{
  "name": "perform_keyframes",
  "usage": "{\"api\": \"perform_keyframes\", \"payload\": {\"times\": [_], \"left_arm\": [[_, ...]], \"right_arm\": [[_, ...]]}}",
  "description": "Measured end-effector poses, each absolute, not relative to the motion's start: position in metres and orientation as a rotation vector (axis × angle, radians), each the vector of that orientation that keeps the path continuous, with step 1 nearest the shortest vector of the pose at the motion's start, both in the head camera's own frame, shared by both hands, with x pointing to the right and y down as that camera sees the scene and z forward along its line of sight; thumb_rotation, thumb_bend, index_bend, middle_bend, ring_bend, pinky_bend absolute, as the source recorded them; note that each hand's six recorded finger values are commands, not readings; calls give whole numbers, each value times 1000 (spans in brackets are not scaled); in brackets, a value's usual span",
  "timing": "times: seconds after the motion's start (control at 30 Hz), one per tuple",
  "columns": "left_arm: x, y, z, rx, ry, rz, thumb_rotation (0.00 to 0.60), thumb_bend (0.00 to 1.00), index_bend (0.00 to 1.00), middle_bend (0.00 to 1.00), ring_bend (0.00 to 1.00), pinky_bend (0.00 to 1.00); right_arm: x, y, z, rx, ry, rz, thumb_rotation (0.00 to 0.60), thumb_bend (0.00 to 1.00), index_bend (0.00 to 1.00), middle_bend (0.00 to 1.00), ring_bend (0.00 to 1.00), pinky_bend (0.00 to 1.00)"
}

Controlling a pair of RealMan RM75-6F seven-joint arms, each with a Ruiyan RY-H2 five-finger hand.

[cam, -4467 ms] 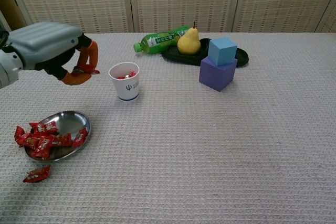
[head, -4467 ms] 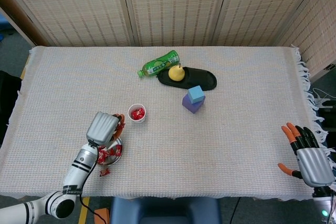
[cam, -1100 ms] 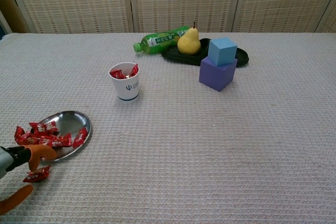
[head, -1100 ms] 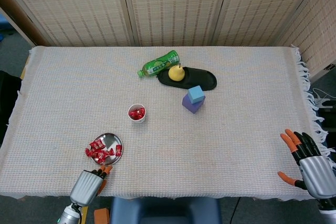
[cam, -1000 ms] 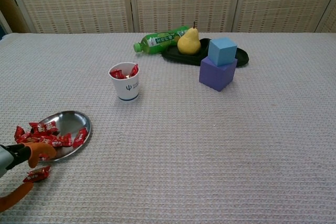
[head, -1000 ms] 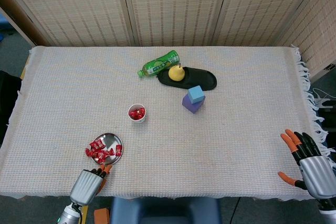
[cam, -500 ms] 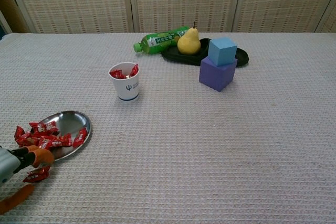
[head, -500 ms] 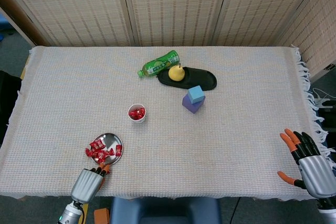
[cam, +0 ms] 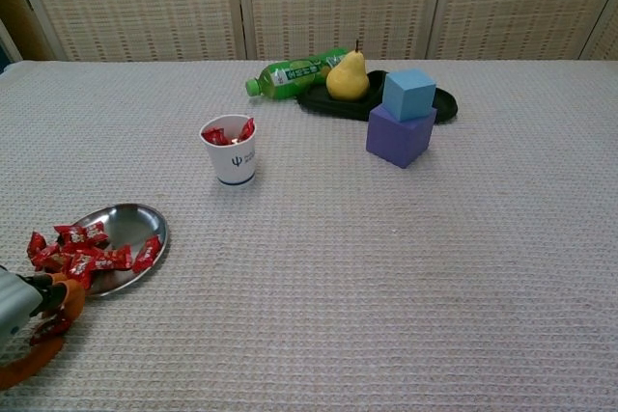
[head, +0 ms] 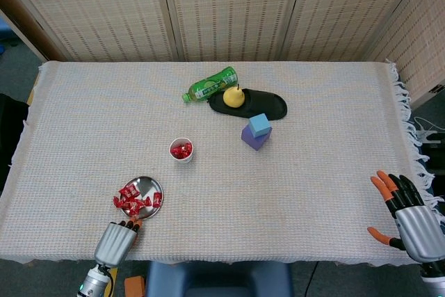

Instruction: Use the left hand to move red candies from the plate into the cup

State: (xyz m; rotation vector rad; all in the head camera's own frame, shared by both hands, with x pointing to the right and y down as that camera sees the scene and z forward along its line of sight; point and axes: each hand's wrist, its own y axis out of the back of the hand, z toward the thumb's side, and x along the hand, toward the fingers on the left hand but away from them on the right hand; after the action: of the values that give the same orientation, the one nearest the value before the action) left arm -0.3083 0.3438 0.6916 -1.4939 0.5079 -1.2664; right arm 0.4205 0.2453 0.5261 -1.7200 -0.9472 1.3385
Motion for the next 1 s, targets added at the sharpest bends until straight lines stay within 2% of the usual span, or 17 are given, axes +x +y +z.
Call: {"api": "perform_keyframes", "payload": {"times": [0.13, 0.57, 1.0], "left_arm": [[-313, 343, 692, -1476, 521, -1279, 600, 370, 538, 604, 789, 1000], [-315, 328, 672, -1434, 575, -1254, 600, 369, 539, 610, 793, 1000], [-303, 279, 649, -1519, 670, -1255, 600, 382, 546, 611, 806, 1000]], "right_arm": [[420, 246, 527, -1720, -941, 1340, 600, 0, 0, 0, 0, 0], [416, 246, 532, -1737, -920, 1346, 600, 0, 0, 0, 0, 0], [415, 244, 537, -1738, -909, 1362, 600, 0, 0, 0, 0, 0]]}}
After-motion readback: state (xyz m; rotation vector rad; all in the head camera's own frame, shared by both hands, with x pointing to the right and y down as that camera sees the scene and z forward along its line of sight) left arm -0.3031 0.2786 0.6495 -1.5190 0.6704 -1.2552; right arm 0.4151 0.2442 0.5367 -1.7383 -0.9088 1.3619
